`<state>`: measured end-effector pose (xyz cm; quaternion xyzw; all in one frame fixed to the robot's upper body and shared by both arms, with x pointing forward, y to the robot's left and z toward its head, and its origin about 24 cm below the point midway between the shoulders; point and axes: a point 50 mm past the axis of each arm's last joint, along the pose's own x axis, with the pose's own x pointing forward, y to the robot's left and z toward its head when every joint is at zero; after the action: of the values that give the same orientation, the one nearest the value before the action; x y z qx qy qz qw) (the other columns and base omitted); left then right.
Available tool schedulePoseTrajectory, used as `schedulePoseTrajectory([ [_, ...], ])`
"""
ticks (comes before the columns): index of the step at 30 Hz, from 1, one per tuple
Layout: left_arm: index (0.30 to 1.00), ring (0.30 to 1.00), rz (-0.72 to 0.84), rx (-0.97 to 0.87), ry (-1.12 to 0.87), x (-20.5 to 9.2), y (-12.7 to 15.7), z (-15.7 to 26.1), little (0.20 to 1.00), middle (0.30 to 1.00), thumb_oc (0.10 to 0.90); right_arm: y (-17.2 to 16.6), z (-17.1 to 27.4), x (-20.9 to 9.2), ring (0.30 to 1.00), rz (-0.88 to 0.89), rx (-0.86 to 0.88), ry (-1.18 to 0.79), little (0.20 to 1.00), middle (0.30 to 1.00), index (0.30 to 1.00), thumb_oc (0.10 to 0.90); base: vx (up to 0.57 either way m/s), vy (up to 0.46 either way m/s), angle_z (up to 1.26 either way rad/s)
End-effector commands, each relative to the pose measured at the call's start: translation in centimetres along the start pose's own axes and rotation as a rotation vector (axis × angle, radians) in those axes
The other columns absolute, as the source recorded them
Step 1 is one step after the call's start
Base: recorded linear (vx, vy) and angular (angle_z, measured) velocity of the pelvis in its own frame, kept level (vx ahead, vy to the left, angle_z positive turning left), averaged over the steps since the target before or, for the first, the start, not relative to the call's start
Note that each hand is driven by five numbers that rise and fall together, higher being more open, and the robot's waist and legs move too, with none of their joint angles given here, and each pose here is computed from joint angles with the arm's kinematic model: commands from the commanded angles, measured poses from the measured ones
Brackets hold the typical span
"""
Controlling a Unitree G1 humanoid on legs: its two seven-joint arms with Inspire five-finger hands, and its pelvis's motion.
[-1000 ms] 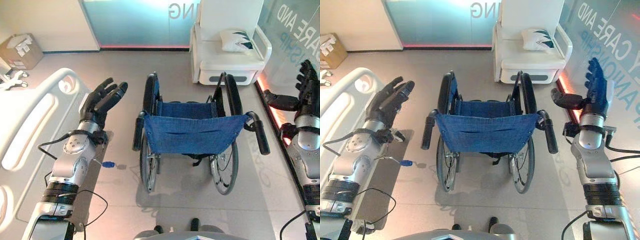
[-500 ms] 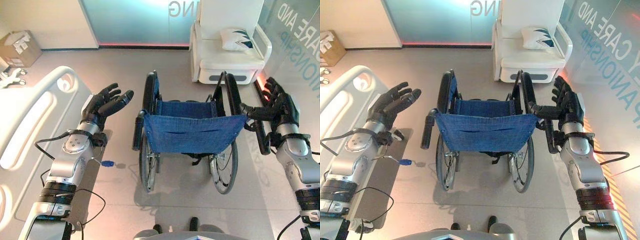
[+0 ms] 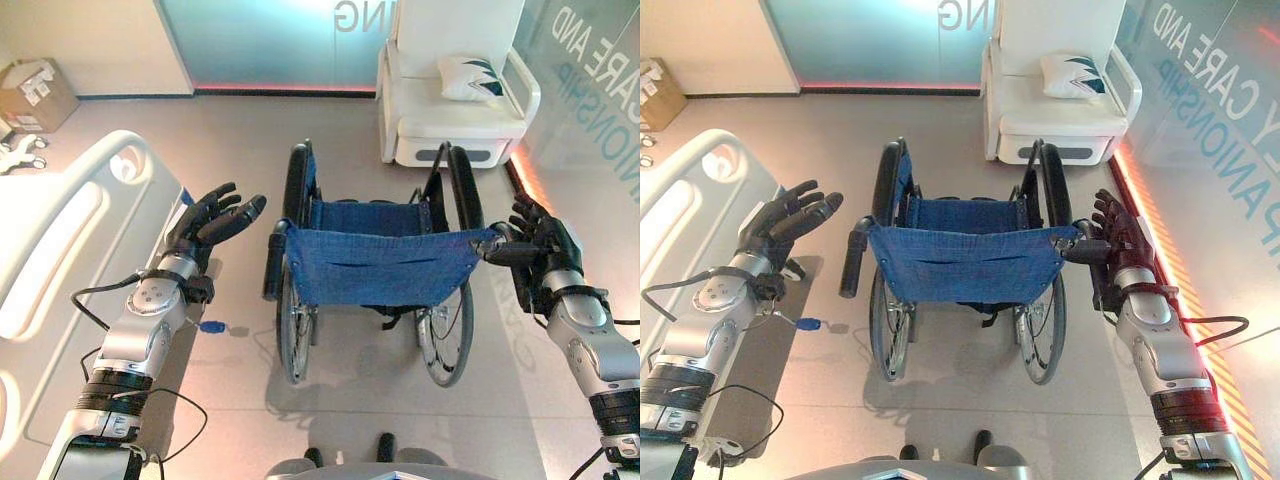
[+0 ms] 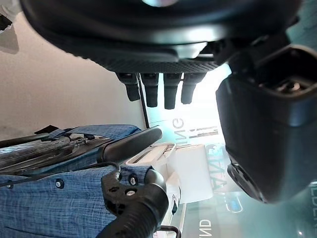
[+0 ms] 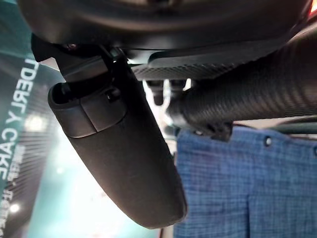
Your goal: Push the wheelchair next to the bed
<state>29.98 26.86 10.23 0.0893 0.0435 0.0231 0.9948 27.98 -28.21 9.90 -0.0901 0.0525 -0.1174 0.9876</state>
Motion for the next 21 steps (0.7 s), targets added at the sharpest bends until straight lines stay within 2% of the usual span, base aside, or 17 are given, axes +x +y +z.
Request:
schedulePoseTrajectory([
  [1, 0.900, 0.900, 0.037, 0.086, -0.237, -0.4, 1.5, 4.9, 0.900, 0.900, 0.800, 0.0, 3.5, -0.4, 0.900, 0.006, 0.015, -0.173, 0.900, 0.900, 0.900, 0.800, 0.00, 0.000, 0.00],
  [7, 0.900, 0.900, 0.043, 0.088, -0.234, -0.5, 1.7, 4.8, 0.900, 0.900, 0.800, -0.2, 3.4, -0.6, 0.900, -0.004, 0.038, -0.164, 0.900, 0.900, 0.900, 0.800, 0.00, 0.001, -0.01],
  [21, 0.900, 0.900, 0.063, 0.091, -0.225, -0.3, 1.9, 4.9, 0.900, 0.900, 0.800, 0.7, 2.3, -1.0, 0.900, 0.143, 0.009, -0.078, 0.900, 0.900, 0.900, 0.800, 0.00, 0.002, -0.02],
])
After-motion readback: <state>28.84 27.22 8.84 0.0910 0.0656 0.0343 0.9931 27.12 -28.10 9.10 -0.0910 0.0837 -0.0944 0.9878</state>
